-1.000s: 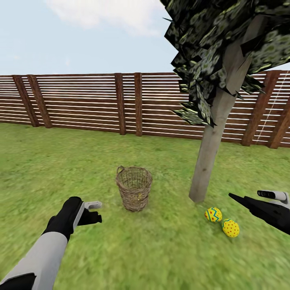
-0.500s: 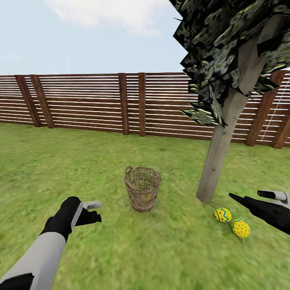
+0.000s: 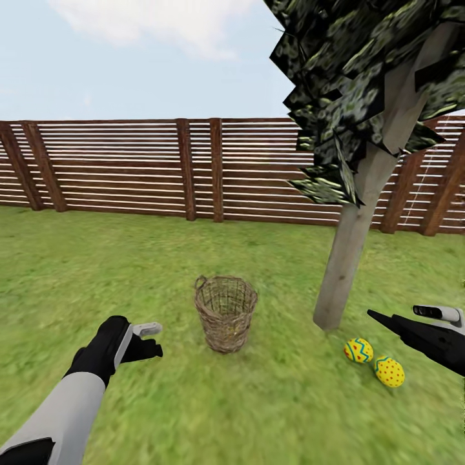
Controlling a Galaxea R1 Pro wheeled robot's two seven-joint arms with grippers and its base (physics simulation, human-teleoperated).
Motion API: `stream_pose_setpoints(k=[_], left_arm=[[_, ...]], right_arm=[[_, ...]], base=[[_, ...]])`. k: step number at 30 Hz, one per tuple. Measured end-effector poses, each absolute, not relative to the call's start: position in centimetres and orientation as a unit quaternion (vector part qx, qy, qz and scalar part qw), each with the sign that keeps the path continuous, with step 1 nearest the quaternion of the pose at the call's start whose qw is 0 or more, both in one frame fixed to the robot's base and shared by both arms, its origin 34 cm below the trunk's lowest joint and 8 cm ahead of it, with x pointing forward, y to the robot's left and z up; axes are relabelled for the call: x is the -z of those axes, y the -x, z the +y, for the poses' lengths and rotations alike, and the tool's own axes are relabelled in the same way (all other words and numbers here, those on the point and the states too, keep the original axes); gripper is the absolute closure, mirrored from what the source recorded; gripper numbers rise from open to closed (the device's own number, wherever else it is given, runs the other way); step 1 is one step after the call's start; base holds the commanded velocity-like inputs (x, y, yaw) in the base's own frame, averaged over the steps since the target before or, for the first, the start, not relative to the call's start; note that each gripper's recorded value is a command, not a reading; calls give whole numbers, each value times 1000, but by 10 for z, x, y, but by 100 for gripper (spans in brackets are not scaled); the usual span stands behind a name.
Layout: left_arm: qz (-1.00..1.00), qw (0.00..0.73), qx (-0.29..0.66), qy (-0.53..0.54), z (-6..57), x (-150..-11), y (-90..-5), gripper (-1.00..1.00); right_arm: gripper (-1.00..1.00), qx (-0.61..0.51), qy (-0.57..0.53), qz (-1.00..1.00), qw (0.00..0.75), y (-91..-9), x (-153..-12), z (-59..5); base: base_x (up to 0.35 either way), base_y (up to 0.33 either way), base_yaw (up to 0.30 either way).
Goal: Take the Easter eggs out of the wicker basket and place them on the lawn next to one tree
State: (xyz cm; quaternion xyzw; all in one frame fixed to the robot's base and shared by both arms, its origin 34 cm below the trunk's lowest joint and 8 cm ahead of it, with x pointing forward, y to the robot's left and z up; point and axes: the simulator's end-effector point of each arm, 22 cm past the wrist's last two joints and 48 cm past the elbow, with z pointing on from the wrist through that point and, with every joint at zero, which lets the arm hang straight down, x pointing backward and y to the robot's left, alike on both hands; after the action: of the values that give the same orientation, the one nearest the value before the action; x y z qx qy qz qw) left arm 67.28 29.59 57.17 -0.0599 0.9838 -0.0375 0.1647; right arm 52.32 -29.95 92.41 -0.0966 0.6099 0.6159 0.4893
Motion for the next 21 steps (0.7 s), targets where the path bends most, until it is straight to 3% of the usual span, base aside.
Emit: stream_pose_setpoints(k=[21], left_arm=[[982, 173, 40, 60, 295, -582, -674, -100]], right_arm=[[-100, -616, 102, 604, 495, -518, -932, -300]], base=[[216, 251, -239]])
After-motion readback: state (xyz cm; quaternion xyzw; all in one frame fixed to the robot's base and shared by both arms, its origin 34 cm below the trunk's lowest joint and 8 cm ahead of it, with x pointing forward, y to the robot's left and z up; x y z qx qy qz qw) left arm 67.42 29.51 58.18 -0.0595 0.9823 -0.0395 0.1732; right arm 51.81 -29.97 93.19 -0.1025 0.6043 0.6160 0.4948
